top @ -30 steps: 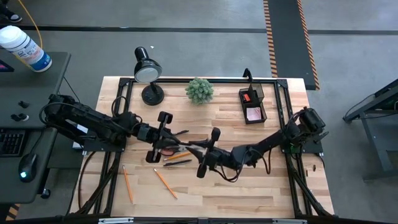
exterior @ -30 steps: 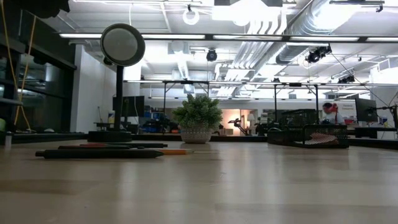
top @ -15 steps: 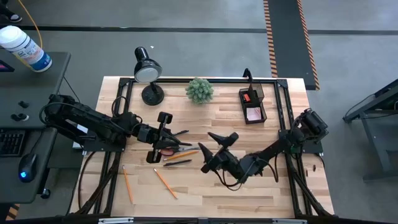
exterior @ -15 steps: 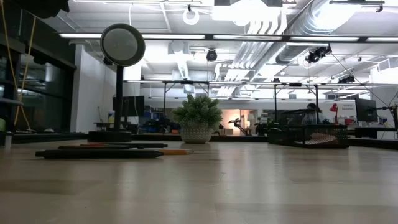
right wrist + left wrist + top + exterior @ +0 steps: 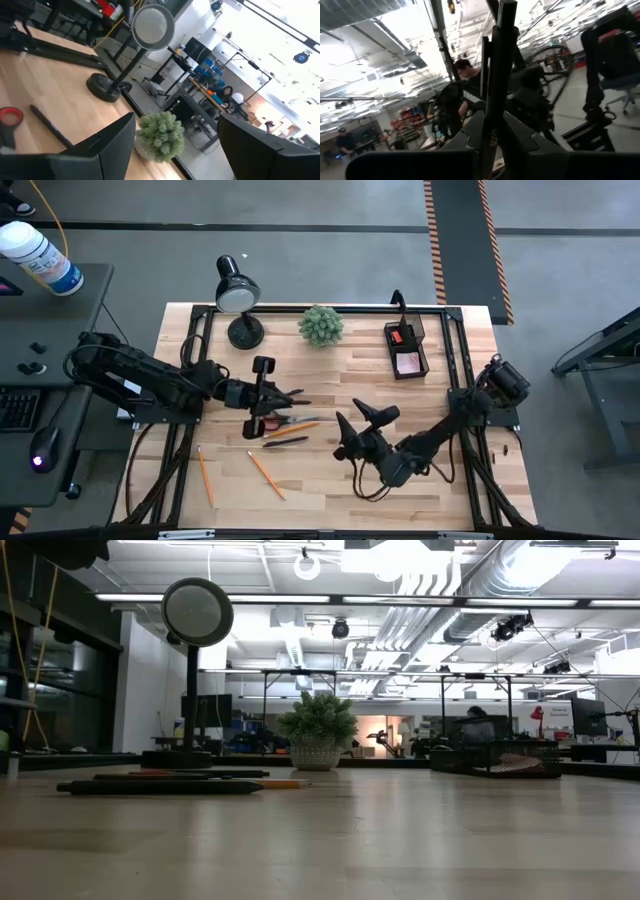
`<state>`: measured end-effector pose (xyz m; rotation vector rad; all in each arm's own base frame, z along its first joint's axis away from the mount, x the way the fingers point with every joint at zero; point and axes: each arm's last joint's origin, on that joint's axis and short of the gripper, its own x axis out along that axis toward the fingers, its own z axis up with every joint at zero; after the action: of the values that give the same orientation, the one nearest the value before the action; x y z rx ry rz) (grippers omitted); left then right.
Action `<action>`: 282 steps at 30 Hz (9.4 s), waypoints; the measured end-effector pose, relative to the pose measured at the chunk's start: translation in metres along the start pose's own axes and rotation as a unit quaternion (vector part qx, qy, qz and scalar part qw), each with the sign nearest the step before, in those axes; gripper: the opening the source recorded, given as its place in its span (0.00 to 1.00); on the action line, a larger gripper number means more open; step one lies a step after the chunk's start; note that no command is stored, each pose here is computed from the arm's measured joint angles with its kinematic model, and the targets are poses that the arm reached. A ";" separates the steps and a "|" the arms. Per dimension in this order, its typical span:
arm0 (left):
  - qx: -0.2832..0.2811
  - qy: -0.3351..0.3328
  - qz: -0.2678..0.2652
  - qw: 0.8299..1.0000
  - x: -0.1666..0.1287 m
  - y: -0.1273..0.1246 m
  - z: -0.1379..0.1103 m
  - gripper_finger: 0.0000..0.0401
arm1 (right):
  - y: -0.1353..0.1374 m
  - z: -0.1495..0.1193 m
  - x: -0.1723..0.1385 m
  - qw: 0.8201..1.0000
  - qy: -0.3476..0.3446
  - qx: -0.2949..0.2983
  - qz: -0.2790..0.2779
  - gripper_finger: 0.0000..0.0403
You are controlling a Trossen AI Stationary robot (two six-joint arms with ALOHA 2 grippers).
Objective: Pick and place office supplies into organizer
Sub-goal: Put the bottom ballpen into the desk organizer, then put the top ballpen into the desk organizer
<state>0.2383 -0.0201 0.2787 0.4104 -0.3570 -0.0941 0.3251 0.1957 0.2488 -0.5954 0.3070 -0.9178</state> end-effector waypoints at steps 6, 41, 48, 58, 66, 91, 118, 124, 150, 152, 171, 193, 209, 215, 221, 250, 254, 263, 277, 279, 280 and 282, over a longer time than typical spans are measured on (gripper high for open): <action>-0.005 0.012 0.024 1.000 -0.002 0.015 -0.007 0.07 | 0.011 -0.027 0.005 1.000 0.001 0.016 0.011 0.67; -0.136 0.105 -0.061 0.983 0.111 0.208 -0.115 0.07 | 0.023 -0.102 -0.052 0.960 0.144 0.034 0.237 0.67; -0.170 0.114 -0.103 0.973 0.140 0.229 -0.150 0.07 | 0.022 -0.103 -0.052 0.960 0.144 0.026 0.238 0.67; -0.126 0.116 -0.156 0.973 0.157 0.264 -0.155 0.04 | 0.023 -0.104 -0.053 0.954 0.165 0.049 0.248 0.67; -0.171 0.172 -0.125 0.962 0.116 0.306 -0.167 0.06 | 0.022 -0.104 -0.052 0.957 0.159 0.063 0.234 0.67; -0.202 0.084 -0.320 0.922 0.085 0.309 -0.171 0.06 | -0.037 -0.071 0.039 0.997 0.073 -0.010 -0.005 0.45; -0.169 0.082 -0.316 0.930 0.082 0.307 -0.174 0.06 | -0.190 -0.007 0.131 0.974 0.041 0.161 0.151 0.50; -0.169 0.083 -0.316 0.930 0.082 0.307 -0.174 0.06 | -0.201 -0.017 0.157 0.969 0.039 0.156 0.187 0.56; -0.168 0.074 -0.331 0.926 0.092 0.298 -0.172 0.06 | -0.243 -0.048 0.215 0.923 -0.009 0.204 0.327 0.55; -0.166 0.072 -0.335 0.925 0.095 0.295 -0.172 0.06 | -0.240 -0.052 0.221 0.916 -0.004 0.209 0.343 0.55; -0.146 0.065 -0.337 0.928 0.097 0.294 -0.171 0.06 | -0.233 -0.057 0.231 0.906 -0.015 0.205 0.370 0.08; -0.132 0.212 -0.220 0.943 0.078 0.304 -0.187 0.34 | -0.245 -0.054 0.227 0.937 -0.012 0.189 0.294 0.06; -0.126 0.321 -0.153 0.926 0.058 0.312 -0.197 0.42 | -0.297 -0.096 0.237 0.943 0.168 0.287 -0.024 0.08; -0.125 0.319 -0.159 0.926 0.063 0.308 -0.197 0.42 | -0.311 -0.120 0.242 0.916 0.234 0.315 -0.088 0.11; -0.126 0.319 -0.158 0.926 0.062 0.308 -0.197 0.42 | -0.299 -0.137 0.256 0.907 0.278 0.295 -0.115 0.06; -0.128 0.340 -0.187 0.913 0.055 0.300 -0.200 0.42 | -0.260 -0.171 0.258 0.862 0.423 0.239 -0.144 0.08; -0.128 0.340 -0.187 0.913 0.055 0.300 -0.200 0.42 | -0.257 -0.173 0.253 0.852 0.442 0.242 -0.144 0.18; -0.128 0.340 -0.187 0.913 0.055 0.300 -0.200 0.42 | -0.257 -0.175 0.250 0.844 0.455 0.240 -0.153 0.36; -0.156 0.368 -0.231 0.887 0.043 0.287 -0.202 0.42 | -0.232 -0.149 0.234 0.882 0.428 0.181 -0.080 0.21; -0.166 0.373 -0.252 0.877 0.040 0.281 -0.201 0.41 | -0.222 -0.141 0.226 0.888 0.426 0.166 -0.047 0.16; -0.174 0.370 -0.265 0.874 0.038 0.278 -0.201 0.41 | -0.217 -0.137 0.220 0.890 0.427 0.158 -0.029 0.13; -0.195 0.355 -0.290 0.867 0.034 0.272 -0.198 0.39 | -0.205 -0.131 0.209 0.890 0.432 0.145 0.003 0.07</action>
<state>0.3456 0.2969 0.2303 0.1143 0.5269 -0.5791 0.2487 -0.1153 0.2679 0.1302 0.9506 -1.1601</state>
